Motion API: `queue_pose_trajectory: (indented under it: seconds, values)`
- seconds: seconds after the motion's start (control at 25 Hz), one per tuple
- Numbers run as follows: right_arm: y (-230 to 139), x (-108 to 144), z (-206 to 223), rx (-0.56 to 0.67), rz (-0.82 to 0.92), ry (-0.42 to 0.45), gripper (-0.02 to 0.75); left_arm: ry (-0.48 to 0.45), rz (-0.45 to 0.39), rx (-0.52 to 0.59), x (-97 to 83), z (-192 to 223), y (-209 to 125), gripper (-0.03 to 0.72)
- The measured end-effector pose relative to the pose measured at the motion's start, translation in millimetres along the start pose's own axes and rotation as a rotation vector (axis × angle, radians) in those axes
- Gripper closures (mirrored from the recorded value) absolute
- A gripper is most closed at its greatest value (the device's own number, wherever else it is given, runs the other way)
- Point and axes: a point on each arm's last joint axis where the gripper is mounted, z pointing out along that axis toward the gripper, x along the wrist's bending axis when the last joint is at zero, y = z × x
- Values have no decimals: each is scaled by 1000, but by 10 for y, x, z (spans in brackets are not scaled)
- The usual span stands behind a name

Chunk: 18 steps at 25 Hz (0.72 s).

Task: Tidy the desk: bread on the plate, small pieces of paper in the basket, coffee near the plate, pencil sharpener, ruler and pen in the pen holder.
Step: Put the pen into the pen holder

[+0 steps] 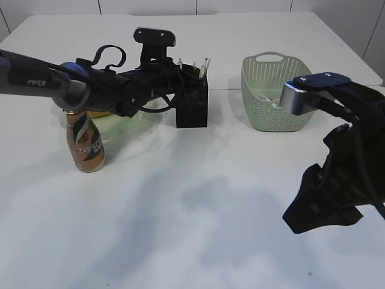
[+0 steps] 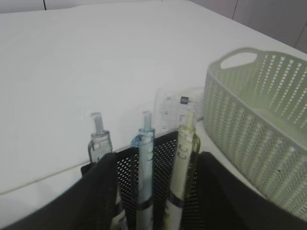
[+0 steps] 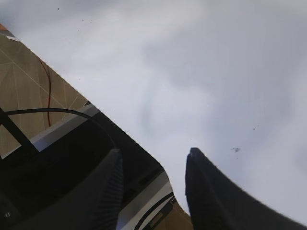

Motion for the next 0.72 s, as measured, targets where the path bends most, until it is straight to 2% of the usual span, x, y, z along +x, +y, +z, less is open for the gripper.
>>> queue_pose_trajectory:
  seconds: [0.2,0.6,0.72]
  values:
    - [-5,7,-17,-6,-4,-1,387,-18,66,-6,-49,-105,259,308]
    - [-77,104,-235,-88,-36,-17,387,-8,79,-7,-91,-315,668,308]
    - [-103,130,-289,-104,-44,-19,387,-9,109,-12,-113,-413,833,308]
